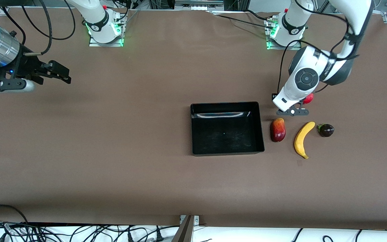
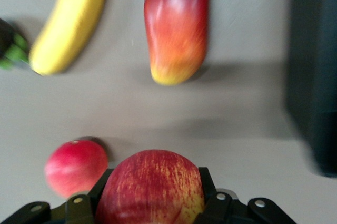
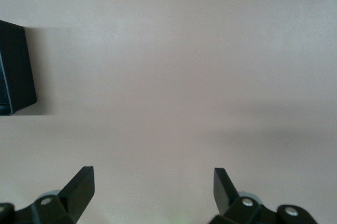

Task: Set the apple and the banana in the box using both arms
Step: 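Carry the apple with the left gripper over the box and lower it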

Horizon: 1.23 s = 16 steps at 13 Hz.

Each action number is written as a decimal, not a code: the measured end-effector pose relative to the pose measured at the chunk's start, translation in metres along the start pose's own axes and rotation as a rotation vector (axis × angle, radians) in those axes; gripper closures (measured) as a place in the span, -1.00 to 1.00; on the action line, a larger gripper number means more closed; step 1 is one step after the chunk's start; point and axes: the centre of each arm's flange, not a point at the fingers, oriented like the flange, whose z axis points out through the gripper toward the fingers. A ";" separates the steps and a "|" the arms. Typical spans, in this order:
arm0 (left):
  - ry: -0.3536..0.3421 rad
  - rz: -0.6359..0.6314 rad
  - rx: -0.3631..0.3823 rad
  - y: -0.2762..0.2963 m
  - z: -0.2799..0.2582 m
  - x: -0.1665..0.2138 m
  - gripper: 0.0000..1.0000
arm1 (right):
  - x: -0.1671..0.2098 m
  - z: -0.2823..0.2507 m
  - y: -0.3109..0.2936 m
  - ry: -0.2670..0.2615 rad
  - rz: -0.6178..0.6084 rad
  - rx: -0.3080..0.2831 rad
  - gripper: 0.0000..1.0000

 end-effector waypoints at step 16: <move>-0.082 -0.228 -0.218 0.152 0.072 0.062 -0.35 | 0.009 0.007 0.011 0.058 -0.026 -0.052 -1.00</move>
